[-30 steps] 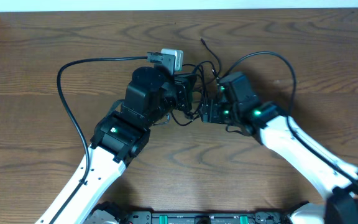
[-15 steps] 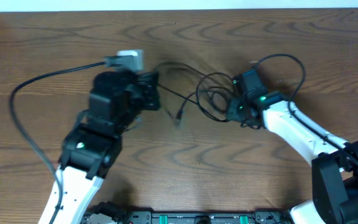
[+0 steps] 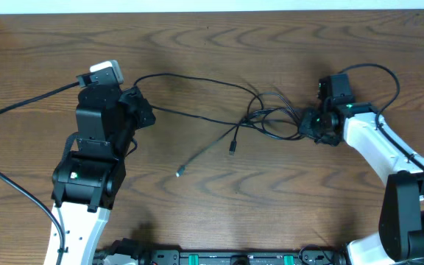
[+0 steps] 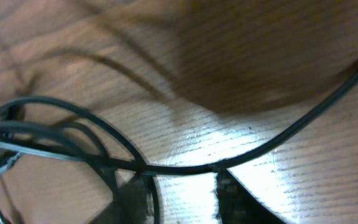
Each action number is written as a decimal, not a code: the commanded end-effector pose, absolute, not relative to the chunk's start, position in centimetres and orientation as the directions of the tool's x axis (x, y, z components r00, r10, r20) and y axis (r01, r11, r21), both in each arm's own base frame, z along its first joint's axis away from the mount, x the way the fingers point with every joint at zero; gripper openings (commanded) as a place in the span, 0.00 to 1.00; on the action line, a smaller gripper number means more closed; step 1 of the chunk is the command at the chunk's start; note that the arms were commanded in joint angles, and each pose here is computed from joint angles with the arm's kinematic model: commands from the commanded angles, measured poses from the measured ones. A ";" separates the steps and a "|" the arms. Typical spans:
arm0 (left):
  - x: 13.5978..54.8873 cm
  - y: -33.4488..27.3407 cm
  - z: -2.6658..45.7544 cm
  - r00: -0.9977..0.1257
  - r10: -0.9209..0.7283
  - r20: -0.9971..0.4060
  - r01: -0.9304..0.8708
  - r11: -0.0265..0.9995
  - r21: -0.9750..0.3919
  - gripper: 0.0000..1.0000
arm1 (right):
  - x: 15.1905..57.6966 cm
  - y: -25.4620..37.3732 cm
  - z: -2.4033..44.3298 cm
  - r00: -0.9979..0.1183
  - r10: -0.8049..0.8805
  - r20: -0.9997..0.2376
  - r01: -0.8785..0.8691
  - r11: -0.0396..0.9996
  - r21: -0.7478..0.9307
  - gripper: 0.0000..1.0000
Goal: Untangle cables
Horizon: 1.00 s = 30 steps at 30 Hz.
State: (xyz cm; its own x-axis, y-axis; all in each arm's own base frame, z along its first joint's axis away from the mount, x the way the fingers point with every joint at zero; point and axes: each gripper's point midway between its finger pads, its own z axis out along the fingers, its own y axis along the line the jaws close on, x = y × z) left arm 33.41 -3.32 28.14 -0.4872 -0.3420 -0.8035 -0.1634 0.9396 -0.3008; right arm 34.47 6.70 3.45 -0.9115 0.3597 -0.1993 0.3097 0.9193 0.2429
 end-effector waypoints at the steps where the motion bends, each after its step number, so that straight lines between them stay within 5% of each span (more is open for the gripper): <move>1: 32.8 2.3 29.0 -0.376 -0.327 -0.867 -0.413 0.897 -0.159 0.07 | 36.0 4.0 6.2 -0.915 0.274 -0.297 0.228 0.957 0.180 0.20; 10: 32.1 4.4 28.3 -0.329 -0.395 -0.858 -0.543 0.822 -0.171 0.07 | 36.4 -3.7 11.4 -0.806 0.417 -0.420 0.417 0.904 0.096 0.18; 15: 33.6 -0.5 24.8 -0.493 -0.451 -0.745 -0.373 0.882 -0.287 0.08 | 36.6 -0.3 12.2 -0.831 0.422 -0.363 0.329 0.898 0.292 0.20; 16: 33.8 -1.6 24.2 -0.530 -0.452 -0.717 -0.334 0.889 -0.314 0.13 | 36.6 0.5 12.3 -0.843 0.403 -0.356 0.297 0.901 0.318 0.24; 21: 34.5 -7.2 20.1 -0.731 -0.428 -0.531 -0.183 0.873 -0.451 0.75 | 36.3 2.8 12.5 -0.878 0.336 -0.340 0.204 0.907 0.369 0.47; 26: 34.3 -9.5 15.4 -0.846 -0.398 -0.355 -0.196 0.851 -0.487 0.84 | 36.0 3.1 12.4 -0.885 0.329 -0.329 0.202 0.908 0.367 0.58; 30: 32.3 -9.2 11.5 -0.830 -0.544 -0.123 -0.442 0.776 -0.451 0.85 | 35.9 3.1 12.2 -0.886 0.330 -0.326 0.203 0.908 0.366 0.63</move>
State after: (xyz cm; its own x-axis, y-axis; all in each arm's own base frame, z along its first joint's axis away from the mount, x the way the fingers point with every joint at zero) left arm 33.88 -8.39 13.38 -0.8496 -0.4327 -0.3016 -0.2878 0.8595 -0.4224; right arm 35.67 2.70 11.40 -0.8865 0.3455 -0.3079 0.2320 0.9074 0.3504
